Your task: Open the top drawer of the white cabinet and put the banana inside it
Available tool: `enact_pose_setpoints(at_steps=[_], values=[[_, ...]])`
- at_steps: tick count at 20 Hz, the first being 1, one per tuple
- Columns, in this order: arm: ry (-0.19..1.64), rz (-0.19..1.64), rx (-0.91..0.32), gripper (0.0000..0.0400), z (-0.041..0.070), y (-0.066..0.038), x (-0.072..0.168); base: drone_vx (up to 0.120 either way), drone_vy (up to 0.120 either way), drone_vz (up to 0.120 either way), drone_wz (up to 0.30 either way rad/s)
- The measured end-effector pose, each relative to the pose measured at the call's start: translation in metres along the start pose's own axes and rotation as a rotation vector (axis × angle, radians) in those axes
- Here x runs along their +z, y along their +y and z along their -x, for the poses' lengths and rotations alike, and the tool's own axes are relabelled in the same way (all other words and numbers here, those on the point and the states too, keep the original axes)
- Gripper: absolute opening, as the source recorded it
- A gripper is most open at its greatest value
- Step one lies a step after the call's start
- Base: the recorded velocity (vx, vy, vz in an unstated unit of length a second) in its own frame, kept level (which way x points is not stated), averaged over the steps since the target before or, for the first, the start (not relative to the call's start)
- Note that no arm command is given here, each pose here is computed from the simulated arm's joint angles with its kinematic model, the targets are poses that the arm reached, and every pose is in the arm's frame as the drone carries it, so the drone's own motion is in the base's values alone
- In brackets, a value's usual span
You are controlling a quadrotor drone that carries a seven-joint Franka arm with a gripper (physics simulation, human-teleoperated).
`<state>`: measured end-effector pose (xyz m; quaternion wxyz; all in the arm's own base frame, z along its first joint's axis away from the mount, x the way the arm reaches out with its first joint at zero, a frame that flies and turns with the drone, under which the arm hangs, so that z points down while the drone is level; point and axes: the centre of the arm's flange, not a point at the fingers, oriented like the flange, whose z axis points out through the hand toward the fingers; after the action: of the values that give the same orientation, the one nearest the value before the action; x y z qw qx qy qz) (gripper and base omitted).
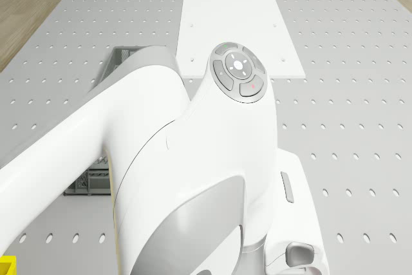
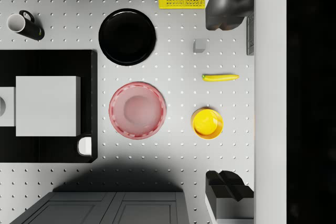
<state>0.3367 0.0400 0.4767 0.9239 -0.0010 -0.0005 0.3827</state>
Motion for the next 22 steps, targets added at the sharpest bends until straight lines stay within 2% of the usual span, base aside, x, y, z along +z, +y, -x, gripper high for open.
enact_pose_setpoints(at_steps=[15,19,22], values=[[0.000,0.000,0.000,0.0400,0.0000,0.0000,0.0000,0.120,0.120,0.000,0.000],[0.000,0.000,0.000,0.0400,0.0000,0.0000,0.0000,0.120,0.000,0.000,0.000],[0.000,0.000,0.000,0.0400,0.0000,0.0000,0.0000,0.120,0.000,-0.107,0.000]])
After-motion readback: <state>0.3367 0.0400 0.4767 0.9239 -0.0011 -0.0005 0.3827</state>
